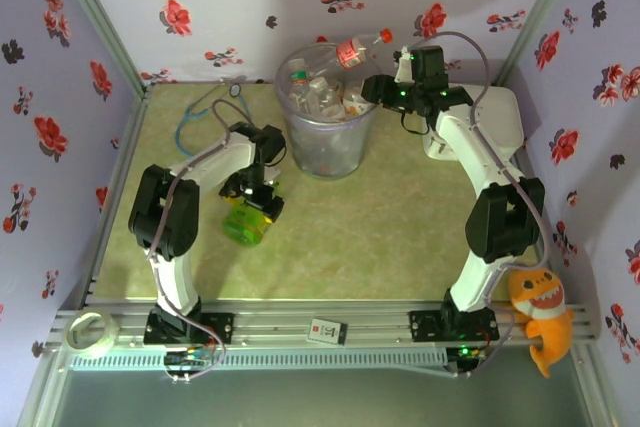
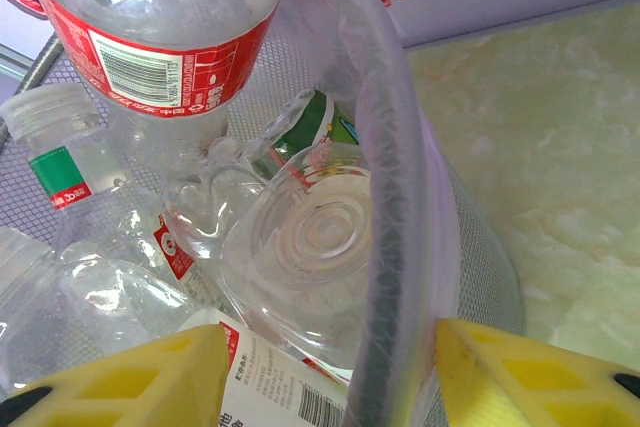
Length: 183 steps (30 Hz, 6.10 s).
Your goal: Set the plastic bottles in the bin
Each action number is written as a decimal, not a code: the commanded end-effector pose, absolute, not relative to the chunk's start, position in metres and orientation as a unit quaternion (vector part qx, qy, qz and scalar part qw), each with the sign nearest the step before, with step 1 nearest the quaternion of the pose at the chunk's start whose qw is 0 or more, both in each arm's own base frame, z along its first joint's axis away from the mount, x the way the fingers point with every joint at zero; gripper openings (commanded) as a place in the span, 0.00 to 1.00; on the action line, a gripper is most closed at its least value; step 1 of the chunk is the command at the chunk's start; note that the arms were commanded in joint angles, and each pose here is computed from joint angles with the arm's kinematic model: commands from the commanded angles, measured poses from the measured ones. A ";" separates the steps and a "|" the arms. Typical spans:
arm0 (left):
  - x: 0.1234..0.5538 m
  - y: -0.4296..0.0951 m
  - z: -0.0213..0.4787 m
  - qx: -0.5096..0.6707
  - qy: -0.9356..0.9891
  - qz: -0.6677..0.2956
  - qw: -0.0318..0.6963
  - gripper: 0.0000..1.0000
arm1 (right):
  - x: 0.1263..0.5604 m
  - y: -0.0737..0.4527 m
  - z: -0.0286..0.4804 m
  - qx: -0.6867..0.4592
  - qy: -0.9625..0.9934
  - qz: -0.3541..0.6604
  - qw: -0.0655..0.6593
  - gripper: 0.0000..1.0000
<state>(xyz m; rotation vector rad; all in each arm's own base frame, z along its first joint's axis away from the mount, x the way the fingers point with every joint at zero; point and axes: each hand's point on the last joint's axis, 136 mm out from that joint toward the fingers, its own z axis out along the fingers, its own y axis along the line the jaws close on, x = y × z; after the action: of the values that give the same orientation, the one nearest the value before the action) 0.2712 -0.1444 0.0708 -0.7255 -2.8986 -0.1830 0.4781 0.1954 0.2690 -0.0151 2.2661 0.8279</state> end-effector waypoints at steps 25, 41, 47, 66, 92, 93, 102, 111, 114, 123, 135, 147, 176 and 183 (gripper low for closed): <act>0.261 -0.155 0.041 -0.206 -0.972 -0.034 0.113 0.86 | 0.480 0.202 0.253 -0.014 0.883 0.318 0.344 0.57; 0.288 -0.144 0.121 -0.185 -0.981 -0.059 0.000 0.89 | 0.480 0.204 0.252 -0.014 0.882 0.322 0.343 0.57; 0.293 -0.126 0.133 -0.156 -0.985 -0.076 -0.018 0.89 | 0.480 0.203 0.251 -0.015 0.884 0.319 0.342 0.57; 0.348 -0.182 0.367 -0.146 -0.900 0.163 -0.378 0.81 | 0.475 0.208 0.281 -0.022 0.859 0.362 0.362 0.61; 0.400 -0.303 0.453 -0.201 -0.711 0.377 -0.558 0.78 | 0.478 0.174 0.321 0.045 0.813 0.392 0.428 0.71; 0.403 -0.311 0.450 -0.202 -0.707 0.382 -0.560 0.77 | 0.478 0.173 0.319 0.048 0.814 0.391 0.427 0.71; 0.435 -0.374 0.396 -0.226 -0.732 0.356 -0.535 0.76 | 0.482 0.152 0.331 0.088 0.763 0.447 0.459 0.69; 0.452 -0.382 0.369 -0.226 -0.760 0.298 -0.532 0.75 | 0.484 0.154 0.324 0.086 0.762 0.462 0.445 0.63; 0.453 -0.386 0.355 -0.241 -0.774 0.274 -0.518 0.75 | 0.485 0.156 0.321 0.085 0.763 0.464 0.442 0.63; 0.458 -0.380 0.314 -0.249 -0.807 0.232 -0.482 0.82 | 0.483 0.158 0.323 0.076 0.764 0.466 0.440 0.63; 0.449 -0.373 0.348 -0.239 -0.781 0.251 -0.519 1.00 | 0.476 0.160 0.340 0.056 0.759 0.468 0.450 0.64; 0.420 -0.347 0.414 -0.220 -0.718 0.282 -0.597 1.00 | 0.464 0.163 0.378 0.030 0.744 0.457 0.487 0.61; 0.397 -0.182 0.326 -0.028 -0.807 0.252 -0.534 1.00 | 0.435 0.280 0.332 -0.080 0.801 0.426 0.413 0.46; 0.395 -0.169 0.324 -0.023 -0.811 0.233 -0.537 1.00 | 0.440 0.271 0.357 -0.086 0.791 0.411 0.445 0.47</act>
<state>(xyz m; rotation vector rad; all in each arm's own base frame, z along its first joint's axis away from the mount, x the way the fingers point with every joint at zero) 0.3988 -0.1808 0.3180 -0.1718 -4.0674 1.2258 0.4346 0.2763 0.3486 -0.2042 1.9710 1.0766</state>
